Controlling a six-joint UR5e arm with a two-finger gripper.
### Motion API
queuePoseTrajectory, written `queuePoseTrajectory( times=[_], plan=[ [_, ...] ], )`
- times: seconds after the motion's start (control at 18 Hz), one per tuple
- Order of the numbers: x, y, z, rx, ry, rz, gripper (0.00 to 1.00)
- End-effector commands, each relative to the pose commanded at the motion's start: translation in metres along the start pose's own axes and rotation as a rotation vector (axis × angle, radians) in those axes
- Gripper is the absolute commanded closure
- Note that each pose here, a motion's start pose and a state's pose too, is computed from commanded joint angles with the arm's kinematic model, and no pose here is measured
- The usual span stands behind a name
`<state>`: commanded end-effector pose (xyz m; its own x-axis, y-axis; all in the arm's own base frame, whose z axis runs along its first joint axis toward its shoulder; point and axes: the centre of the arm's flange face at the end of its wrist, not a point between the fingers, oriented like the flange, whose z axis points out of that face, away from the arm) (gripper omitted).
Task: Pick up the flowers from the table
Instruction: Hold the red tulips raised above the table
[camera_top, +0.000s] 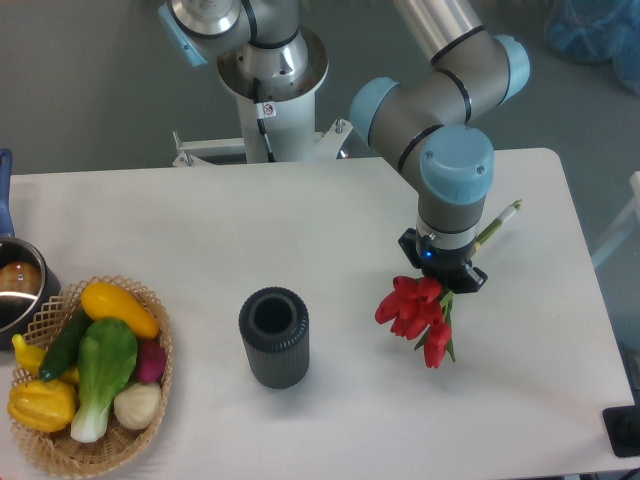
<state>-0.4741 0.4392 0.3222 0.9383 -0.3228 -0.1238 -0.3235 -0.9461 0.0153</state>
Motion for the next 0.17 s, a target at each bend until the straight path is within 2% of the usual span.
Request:
queuePoseTrajectory(
  times=[0.17],
  plan=[
    [0.0,-0.0006,-0.0054,0.001,-0.009,0.001,1.0]
  ],
)
